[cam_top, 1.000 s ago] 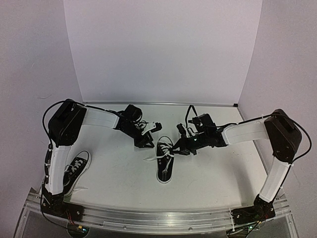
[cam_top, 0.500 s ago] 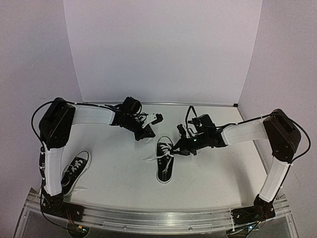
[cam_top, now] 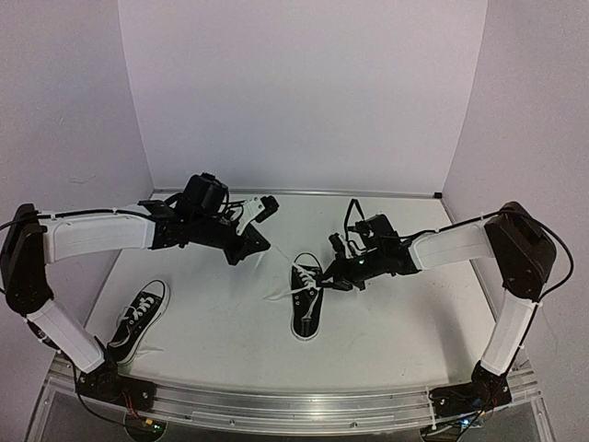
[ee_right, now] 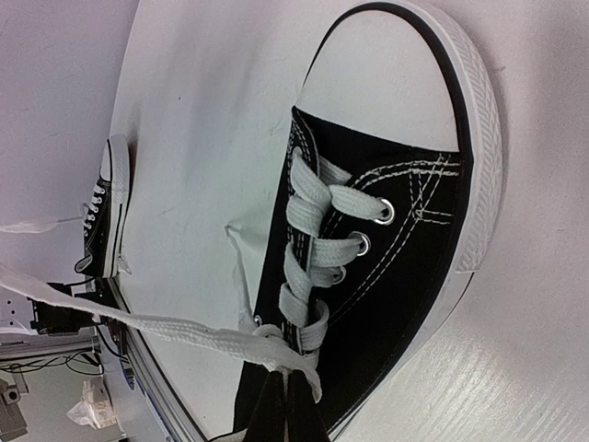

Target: Tie the shoes

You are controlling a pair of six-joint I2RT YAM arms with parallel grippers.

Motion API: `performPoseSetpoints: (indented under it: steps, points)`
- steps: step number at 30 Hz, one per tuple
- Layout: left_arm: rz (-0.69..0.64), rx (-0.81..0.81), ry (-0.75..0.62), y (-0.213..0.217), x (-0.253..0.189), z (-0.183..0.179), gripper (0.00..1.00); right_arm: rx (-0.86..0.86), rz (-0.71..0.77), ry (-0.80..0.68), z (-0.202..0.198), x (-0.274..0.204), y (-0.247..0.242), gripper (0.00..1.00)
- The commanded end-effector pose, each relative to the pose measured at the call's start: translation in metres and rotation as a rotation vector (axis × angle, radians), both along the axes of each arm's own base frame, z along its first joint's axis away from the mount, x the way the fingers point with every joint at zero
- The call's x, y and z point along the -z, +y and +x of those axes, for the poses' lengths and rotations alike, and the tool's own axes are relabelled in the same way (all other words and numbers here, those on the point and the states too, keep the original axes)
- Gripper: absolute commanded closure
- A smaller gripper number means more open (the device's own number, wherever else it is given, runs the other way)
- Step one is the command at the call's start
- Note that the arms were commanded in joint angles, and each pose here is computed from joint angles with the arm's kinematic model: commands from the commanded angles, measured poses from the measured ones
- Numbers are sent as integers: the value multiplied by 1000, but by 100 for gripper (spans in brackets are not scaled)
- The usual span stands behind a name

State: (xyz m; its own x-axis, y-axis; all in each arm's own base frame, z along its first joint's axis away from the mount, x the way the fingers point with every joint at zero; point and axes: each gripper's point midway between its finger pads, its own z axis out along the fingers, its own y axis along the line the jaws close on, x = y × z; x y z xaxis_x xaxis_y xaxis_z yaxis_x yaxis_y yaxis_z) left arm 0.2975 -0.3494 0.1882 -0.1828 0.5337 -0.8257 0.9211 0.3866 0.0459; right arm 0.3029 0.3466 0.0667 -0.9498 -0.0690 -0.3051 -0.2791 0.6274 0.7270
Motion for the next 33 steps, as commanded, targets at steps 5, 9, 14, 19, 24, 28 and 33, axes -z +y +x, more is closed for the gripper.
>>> performPoseSetpoints:
  steps: [5, 9, 14, 19, 24, 28, 33]
  points:
    - [118, -360, 125, 62, 20, -11, 100, -1, 36, -52, 12, -19, 12, 100]
    - [169, -255, 175, 49, 35, -47, 100, -4, 39, -52, 13, -20, 14, 100]
    - [166, 48, 223, 7, 37, -114, 100, -6, 47, -57, 15, -24, 15, 100]
    - [93, 255, 249, -35, 18, -149, 100, -10, 49, -60, 15, -26, 16, 100]
    - [-29, 426, 269, -89, 3, -166, 100, -14, 52, -63, 14, -28, 16, 100]
    - [-89, 482, 271, -129, 11, -157, 100, -21, 52, -61, 13, -28, 16, 100]
    - [-245, 595, 234, -175, 1, -155, 100, -27, 54, -63, 12, -29, 16, 100]
